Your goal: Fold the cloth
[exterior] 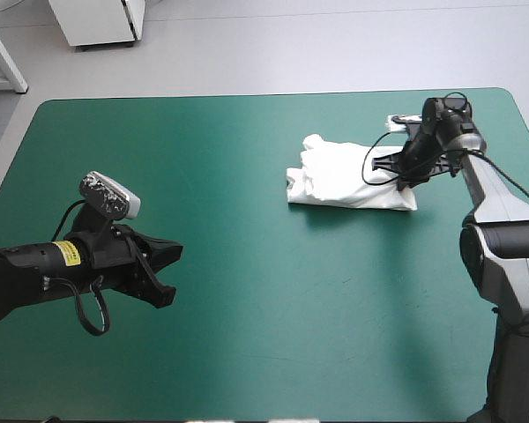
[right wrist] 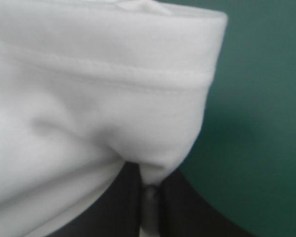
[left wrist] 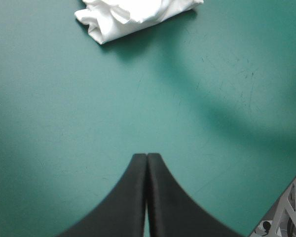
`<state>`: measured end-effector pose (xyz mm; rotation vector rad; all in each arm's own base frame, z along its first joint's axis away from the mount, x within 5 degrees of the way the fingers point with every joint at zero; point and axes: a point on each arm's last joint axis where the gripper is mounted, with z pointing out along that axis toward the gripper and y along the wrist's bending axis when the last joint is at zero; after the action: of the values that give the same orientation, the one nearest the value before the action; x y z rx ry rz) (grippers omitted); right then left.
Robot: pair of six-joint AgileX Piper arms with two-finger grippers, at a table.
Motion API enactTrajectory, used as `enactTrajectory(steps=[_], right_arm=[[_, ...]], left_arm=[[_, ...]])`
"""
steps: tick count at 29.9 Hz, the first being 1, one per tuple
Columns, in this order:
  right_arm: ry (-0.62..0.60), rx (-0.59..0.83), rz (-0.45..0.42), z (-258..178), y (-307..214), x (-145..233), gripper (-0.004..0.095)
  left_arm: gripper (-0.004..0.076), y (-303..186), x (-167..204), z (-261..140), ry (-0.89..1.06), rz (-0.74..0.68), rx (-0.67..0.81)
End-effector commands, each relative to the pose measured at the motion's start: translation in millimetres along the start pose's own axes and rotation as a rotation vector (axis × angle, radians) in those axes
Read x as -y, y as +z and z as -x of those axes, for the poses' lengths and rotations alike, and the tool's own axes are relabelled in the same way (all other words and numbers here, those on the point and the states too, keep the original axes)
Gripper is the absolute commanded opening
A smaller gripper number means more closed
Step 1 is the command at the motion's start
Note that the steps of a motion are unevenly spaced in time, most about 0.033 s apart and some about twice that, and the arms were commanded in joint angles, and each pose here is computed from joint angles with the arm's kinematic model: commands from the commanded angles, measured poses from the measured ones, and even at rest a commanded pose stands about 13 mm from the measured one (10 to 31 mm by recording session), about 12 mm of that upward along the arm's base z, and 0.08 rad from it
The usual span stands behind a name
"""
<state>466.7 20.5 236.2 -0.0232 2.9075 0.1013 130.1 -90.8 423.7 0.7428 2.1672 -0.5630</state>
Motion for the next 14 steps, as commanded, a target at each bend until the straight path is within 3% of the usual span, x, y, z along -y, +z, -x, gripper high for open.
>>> enactTrajectory(steps=[1,10,14], right_arm=[[0.051,0.109,-0.087,1,-46,42,-0.0019],[0.167,0.091,-0.244,-16,-57,144,-0.0019],[0.230,0.086,-0.268,-27,-62,178,-0.0019]], left_arm=[[-0.0009,-8,4,9,-0.012,-0.012,0.087],[-0.0009,-8,4,9,-0.021,-0.013,0.087],[-0.0009,-8,4,9,-0.011,-0.012,0.087]])
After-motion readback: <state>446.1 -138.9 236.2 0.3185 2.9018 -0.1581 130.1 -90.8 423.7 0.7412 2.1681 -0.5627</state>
